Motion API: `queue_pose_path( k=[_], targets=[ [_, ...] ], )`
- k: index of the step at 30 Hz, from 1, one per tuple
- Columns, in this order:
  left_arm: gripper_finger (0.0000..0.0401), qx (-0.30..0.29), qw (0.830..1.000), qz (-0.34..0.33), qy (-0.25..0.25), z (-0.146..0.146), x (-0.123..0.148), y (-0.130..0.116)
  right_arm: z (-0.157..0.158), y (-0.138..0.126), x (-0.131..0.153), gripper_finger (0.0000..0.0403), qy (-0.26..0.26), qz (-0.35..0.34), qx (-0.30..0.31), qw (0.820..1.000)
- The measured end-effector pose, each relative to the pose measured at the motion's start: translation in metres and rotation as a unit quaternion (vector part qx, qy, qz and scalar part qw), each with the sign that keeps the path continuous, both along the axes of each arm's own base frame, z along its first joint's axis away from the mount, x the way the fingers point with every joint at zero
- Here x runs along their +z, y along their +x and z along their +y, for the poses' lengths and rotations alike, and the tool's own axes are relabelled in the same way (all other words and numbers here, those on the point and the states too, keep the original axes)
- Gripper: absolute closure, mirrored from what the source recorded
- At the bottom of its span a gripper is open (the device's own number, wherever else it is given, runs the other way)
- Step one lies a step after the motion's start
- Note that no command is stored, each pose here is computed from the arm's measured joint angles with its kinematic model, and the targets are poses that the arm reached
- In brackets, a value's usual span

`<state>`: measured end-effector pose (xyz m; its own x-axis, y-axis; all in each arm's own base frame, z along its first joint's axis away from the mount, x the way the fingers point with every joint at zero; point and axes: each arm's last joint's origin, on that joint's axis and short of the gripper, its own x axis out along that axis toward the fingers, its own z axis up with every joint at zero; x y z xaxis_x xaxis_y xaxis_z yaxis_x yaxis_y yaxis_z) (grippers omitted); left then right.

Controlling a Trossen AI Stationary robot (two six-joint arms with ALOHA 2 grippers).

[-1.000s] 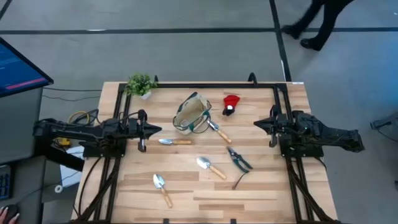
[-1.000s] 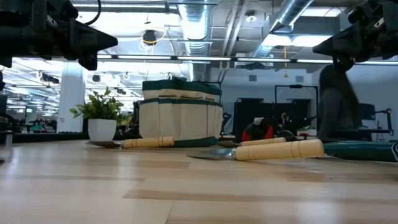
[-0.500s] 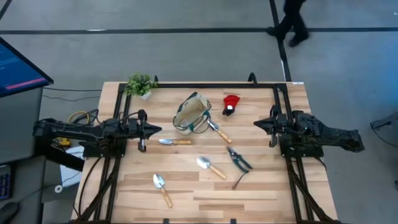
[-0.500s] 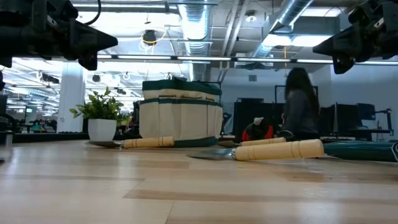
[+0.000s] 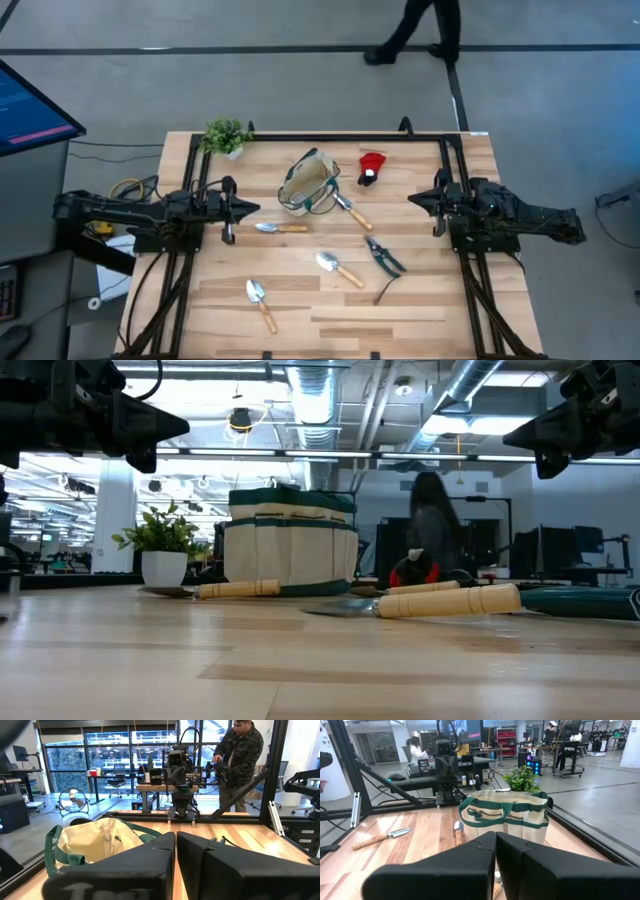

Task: Pick & Place Garden tools in Gardening bag

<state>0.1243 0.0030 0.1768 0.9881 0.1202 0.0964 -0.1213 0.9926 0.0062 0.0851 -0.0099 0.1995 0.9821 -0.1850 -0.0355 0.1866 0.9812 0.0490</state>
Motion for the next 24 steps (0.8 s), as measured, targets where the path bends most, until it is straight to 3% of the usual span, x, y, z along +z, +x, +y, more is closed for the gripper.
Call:
queue_pose_path(
  k=[24],
  targets=[
    [0.0393, 0.000, 1.000, -0.006, 0.000, 0.0000, 0.0011, -0.0001, 0.0000, 0.0000, 0.0000, 0.0397, 0.000, 0.000, 0.000, 1.000]
  ],
)
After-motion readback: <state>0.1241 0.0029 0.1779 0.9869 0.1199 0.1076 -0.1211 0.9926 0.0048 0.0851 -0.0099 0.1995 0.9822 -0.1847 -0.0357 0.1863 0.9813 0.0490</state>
